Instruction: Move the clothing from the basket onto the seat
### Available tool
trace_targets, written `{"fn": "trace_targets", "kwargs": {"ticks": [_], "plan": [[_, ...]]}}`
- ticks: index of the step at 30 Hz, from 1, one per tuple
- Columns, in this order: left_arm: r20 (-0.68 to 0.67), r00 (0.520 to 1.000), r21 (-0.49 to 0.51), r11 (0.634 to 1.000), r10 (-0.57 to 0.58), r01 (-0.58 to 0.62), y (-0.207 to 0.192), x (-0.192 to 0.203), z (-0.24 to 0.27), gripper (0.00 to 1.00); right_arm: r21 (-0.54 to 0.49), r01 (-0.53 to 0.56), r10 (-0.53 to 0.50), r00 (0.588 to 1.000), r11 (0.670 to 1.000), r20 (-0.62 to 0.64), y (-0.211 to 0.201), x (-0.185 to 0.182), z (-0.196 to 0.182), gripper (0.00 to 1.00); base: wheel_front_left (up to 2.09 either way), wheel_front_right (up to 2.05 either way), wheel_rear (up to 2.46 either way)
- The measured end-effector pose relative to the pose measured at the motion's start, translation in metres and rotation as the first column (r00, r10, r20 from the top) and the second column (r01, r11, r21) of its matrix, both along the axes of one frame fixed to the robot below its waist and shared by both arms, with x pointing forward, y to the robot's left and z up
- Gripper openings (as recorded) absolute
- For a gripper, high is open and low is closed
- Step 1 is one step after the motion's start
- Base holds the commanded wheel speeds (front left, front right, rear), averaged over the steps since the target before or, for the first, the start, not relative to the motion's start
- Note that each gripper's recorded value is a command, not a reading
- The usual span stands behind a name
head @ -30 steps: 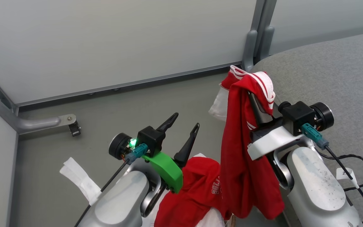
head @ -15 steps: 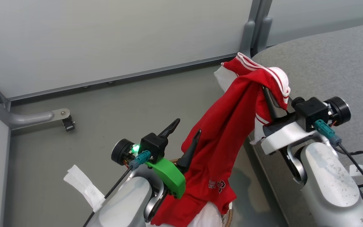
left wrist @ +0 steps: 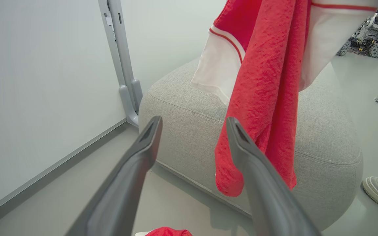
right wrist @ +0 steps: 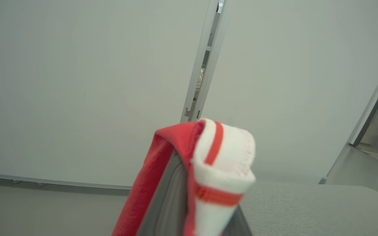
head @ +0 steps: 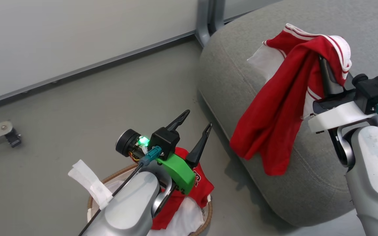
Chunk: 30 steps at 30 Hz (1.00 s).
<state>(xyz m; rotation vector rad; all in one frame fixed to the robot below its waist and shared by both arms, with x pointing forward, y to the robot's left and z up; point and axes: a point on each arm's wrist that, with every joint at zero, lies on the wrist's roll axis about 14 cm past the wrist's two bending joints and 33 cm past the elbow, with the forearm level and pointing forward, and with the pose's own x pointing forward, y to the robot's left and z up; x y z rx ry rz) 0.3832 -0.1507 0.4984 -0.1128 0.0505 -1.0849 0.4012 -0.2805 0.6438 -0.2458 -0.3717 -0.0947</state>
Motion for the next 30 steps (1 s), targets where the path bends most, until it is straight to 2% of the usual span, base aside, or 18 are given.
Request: {"fn": "trace_targets", "kwargs": {"ticks": [10,17,21,25,30], "plan": [[-0.037,0.986,-0.01,0.987,-0.162,0.162,-0.052,-0.009,-0.022,1.0,0.013,0.167,-0.165,0.982,0.986,-0.092,-0.048,-0.02,-0.031,0.0,0.0,0.0,0.0],[-0.076,0.974,-0.027,0.977,-0.213,0.211,-0.066,-0.009,-0.039,1.0,-0.012,0.248,-0.246,0.955,0.969,-0.164,-0.073,-0.016,-0.052,0.0,0.0,0.0,0.0],[-0.073,0.977,-0.019,0.979,-0.202,0.201,-0.063,0.0,-0.045,1.0,-0.101,0.248,-0.261,0.954,0.963,-0.145,-0.084,0.004,-0.037,0.0,0.0,0.0,0.0],[-0.05,0.985,-0.018,0.986,-0.167,0.166,-0.053,0.016,-0.043,1.0,-0.202,0.239,-0.257,0.964,0.95,-0.071,-0.094,0.032,0.0,0.0,0.0,0.0,0.0],[-0.039,0.993,-0.005,0.994,-0.108,0.108,-0.035,0.034,-0.05,1.0,-0.363,0.296,-0.305,0.952,0.883,0.034,-0.123,0.06,0.057,0.0,0.0,0.0,0.0]]}}
